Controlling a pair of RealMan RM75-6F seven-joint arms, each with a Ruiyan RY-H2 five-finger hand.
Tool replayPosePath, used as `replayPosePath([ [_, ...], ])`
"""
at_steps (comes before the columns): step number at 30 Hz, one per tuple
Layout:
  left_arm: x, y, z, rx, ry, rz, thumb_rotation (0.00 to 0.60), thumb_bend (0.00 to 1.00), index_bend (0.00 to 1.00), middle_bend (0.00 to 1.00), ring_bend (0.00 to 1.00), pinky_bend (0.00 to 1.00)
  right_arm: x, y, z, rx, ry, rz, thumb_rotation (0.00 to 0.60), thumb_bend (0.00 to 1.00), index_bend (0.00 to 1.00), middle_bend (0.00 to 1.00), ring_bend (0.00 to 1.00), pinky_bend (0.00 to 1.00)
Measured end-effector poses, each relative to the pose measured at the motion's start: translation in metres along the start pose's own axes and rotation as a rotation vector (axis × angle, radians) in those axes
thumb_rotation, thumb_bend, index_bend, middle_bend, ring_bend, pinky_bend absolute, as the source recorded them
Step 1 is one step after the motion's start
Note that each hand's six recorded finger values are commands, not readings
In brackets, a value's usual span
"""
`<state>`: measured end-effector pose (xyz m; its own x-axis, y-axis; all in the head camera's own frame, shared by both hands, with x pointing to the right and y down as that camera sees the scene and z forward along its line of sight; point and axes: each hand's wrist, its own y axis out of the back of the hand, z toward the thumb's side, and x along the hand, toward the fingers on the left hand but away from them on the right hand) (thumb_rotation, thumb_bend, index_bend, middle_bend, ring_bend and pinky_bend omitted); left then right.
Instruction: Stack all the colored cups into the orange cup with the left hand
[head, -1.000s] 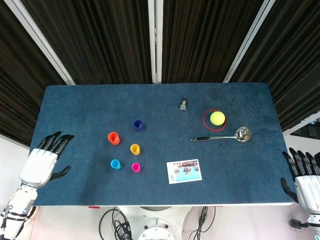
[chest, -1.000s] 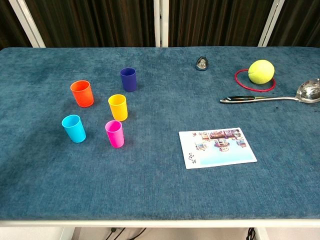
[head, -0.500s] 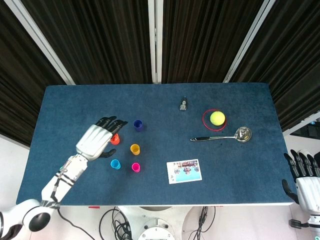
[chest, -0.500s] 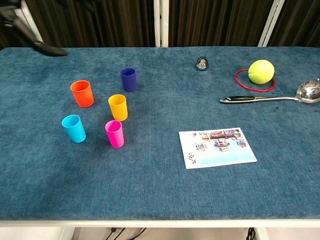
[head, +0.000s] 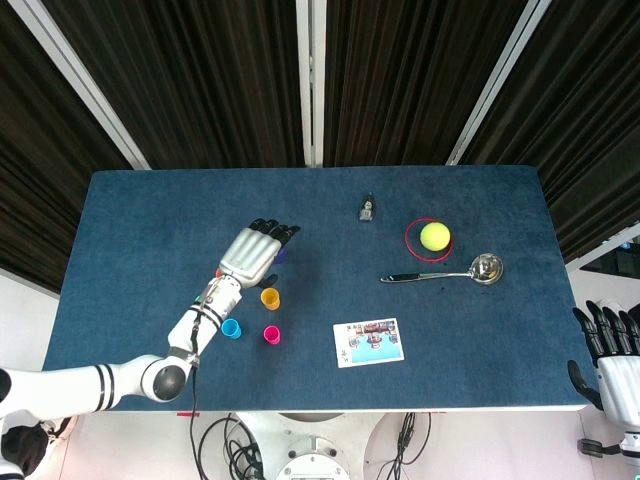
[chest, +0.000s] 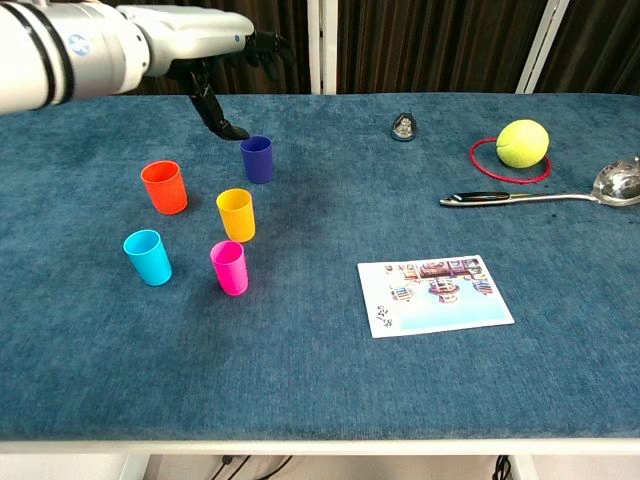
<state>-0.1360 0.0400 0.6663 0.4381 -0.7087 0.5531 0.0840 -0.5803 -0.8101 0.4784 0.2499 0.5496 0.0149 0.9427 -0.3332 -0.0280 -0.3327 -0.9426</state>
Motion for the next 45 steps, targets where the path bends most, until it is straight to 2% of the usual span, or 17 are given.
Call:
replayPosePath([
  [7,0.021,-0.019,-0.011,-0.028,0.11,-0.071,0.6,0.26,0.11,0.15,0.12,0.16,0.004,0.0,-0.003,-0.026,-0.004,0.026,0.6,0.35,0.0,0.0,0.0,0.0],
  [11,0.03,-0.025,-0.015,-0.026,0.145,-0.082,0.6,0.26,0.11,0.15,0.12,0.16,0.002,0.0,-0.005,-0.031,-0.009,0.03,0.6,0.35,0.0,0.0,0.0,0.0],
  [20,0.045,-0.038,-0.014,-0.02,0.158,-0.113,0.6,0.26,0.14,0.16,0.12,0.16,0.002,0.0,-0.012,-0.037,-0.025,0.035,0.6,0.35,0.0,0.0,0.0,0.0],
  [31,0.058,-0.051,-0.017,0.027,0.162,-0.121,0.6,0.28,0.21,0.19,0.18,0.16,0.001,0.003,-0.021,-0.051,-0.034,0.034,0.6,0.36,0.0,0.0,0.0,0.0],
  [45,0.068,-0.06,-0.021,0.062,0.173,-0.115,0.6,0.3,0.3,0.28,0.32,0.17,0.0,0.0,-0.026,-0.054,-0.041,0.036,0.6,0.36,0.0,0.0,0.0,0.0],
])
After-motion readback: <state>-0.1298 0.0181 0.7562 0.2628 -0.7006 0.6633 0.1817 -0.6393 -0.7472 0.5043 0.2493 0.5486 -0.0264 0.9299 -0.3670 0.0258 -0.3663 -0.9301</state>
